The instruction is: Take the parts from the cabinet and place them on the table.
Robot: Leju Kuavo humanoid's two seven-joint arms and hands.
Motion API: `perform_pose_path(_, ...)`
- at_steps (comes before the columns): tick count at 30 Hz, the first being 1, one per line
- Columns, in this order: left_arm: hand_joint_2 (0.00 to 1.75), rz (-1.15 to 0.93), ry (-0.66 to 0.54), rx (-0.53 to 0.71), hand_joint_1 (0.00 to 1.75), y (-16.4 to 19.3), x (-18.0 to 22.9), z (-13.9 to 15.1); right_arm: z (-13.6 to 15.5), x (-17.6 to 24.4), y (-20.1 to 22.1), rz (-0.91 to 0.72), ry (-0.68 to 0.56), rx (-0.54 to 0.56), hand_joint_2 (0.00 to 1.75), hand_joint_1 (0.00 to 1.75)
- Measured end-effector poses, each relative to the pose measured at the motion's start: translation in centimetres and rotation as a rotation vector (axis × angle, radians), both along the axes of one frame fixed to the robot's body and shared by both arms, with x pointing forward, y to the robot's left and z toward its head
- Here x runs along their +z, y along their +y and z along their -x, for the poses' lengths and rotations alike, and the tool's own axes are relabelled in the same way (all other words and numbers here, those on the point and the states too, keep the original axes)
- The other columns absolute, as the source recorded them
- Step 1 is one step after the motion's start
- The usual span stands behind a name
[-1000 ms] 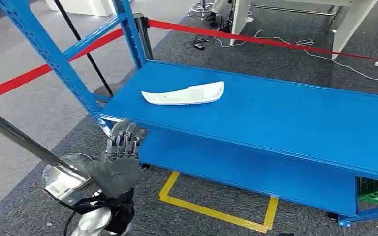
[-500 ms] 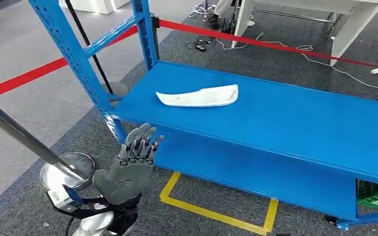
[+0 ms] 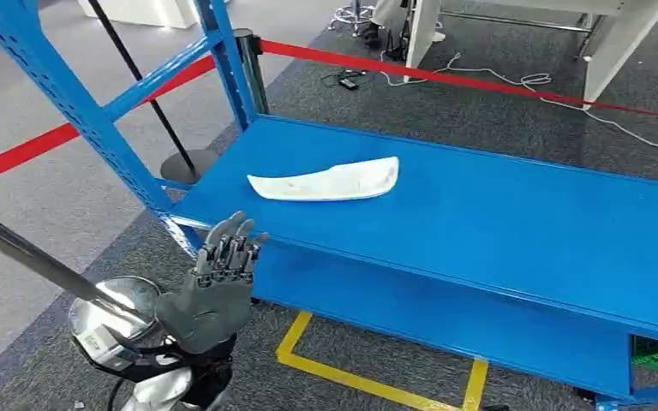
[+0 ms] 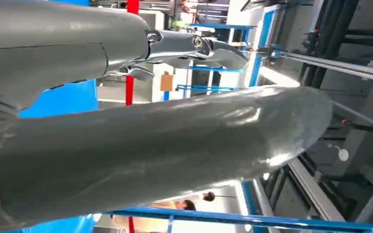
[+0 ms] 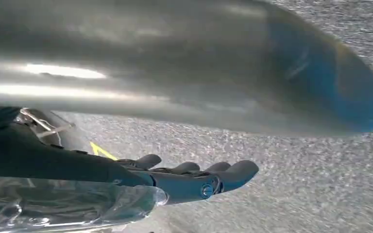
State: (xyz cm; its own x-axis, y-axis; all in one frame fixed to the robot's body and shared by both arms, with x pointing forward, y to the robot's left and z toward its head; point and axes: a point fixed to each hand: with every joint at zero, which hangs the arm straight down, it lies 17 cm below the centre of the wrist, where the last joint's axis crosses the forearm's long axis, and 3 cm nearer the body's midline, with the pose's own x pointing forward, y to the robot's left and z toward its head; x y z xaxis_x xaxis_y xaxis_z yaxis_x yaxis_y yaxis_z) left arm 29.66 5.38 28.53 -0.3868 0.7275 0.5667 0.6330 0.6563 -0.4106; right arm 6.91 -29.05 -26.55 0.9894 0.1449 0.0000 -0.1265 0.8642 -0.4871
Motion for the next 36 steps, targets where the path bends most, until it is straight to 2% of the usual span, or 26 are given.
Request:
perform_pose_path(20, 0.00, -0.002, 0.013, 0.024, 0.00, 0.3, -0.2, -0.4, 0.3, 0.0, -0.1, 0.003, 0.004, -0.007, 0.00, 0.00)
perform_pose_path(32, 0.00, 0.004, 0.010, 0.012, 0.00, 0.3, -0.2, -0.2, 0.8, -0.4, 1.0, -0.067, 0.011, -0.075, 0.00, 0.00)
perform_pose_path(33, 0.00, 0.004, 0.010, 0.012, 0.00, 0.3, -0.2, -0.2, 0.7, -0.4, 1.0, -0.066, 0.005, -0.074, 1.75, 0.00)
perform_pose_path(36, 0.00, 0.004, 0.010, 0.012, 0.00, 0.3, -0.2, -0.2, 0.4, -0.4, 0.9, -0.067, -0.013, -0.076, 1.75, 0.00)
